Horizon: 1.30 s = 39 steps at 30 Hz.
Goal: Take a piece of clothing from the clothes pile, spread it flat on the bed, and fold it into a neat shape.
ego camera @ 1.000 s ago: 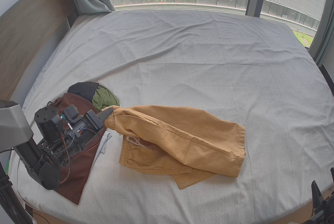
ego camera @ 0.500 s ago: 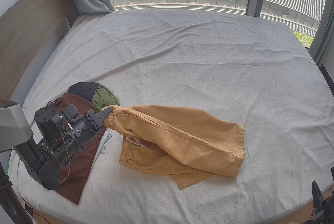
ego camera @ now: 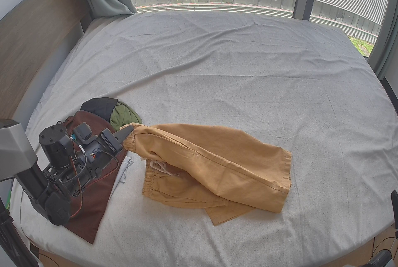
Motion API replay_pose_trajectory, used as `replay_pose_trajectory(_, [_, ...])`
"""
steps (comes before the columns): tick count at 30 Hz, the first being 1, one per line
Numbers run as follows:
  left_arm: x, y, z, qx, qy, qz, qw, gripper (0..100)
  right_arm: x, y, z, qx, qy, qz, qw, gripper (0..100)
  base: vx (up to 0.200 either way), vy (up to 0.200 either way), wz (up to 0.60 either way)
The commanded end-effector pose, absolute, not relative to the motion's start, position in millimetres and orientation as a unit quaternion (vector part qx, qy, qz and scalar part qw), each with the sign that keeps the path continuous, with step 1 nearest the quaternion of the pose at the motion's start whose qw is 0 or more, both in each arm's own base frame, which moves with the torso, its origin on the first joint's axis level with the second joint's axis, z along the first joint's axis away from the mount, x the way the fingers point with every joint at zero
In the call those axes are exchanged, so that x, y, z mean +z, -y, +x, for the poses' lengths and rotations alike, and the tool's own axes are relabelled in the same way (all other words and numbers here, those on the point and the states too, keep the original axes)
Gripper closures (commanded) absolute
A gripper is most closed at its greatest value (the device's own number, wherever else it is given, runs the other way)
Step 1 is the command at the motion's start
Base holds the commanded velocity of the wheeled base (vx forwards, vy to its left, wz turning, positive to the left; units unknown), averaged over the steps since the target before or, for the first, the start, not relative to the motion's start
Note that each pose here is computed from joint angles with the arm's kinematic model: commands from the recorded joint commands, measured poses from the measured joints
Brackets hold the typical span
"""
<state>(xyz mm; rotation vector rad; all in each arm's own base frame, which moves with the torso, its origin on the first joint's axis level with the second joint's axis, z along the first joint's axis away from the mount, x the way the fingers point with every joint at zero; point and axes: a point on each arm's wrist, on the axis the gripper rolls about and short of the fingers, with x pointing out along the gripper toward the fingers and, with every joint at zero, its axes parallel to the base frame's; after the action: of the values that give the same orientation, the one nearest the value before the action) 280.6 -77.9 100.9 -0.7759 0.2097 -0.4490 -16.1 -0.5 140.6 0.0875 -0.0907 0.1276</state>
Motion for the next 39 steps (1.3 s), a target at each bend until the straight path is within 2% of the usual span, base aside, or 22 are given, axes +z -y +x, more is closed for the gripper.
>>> replay_pose_trajectory(1, [109,77,278,-0.221,-0.089,-0.375,0.896,100,165,-3,6,0.119,-0.013,0.087,0.989,0,0.000,0.000,0.00])
replay_pose_trajectory(5, [116,77,275,-0.229,-0.077,-0.374,0.895,100,181,-7,23,0.154,-0.048,0.111,0.981,0,0.000,0.000,0.00])
replay_pose_trajectory(11, [126,76,272,-0.235,-0.061,-0.377,0.894,100,203,-19,55,0.237,-0.099,0.117,0.959,0,0.000,0.000,0.00])
replay_pose_trajectory(17, [129,78,271,-0.240,-0.057,-0.376,0.893,100,219,-29,86,0.276,-0.124,0.119,0.946,0,0.000,0.000,0.00])
replay_pose_trajectory(22, [129,76,272,-0.237,-0.055,-0.378,0.893,100,218,-34,100,0.299,-0.115,0.122,0.940,0,0.000,0.000,0.00])
replay_pose_trajectory(39, [131,75,274,-0.238,-0.051,-0.378,0.893,100,194,-55,138,0.319,-0.179,0.156,0.917,0,0.000,0.000,0.00])
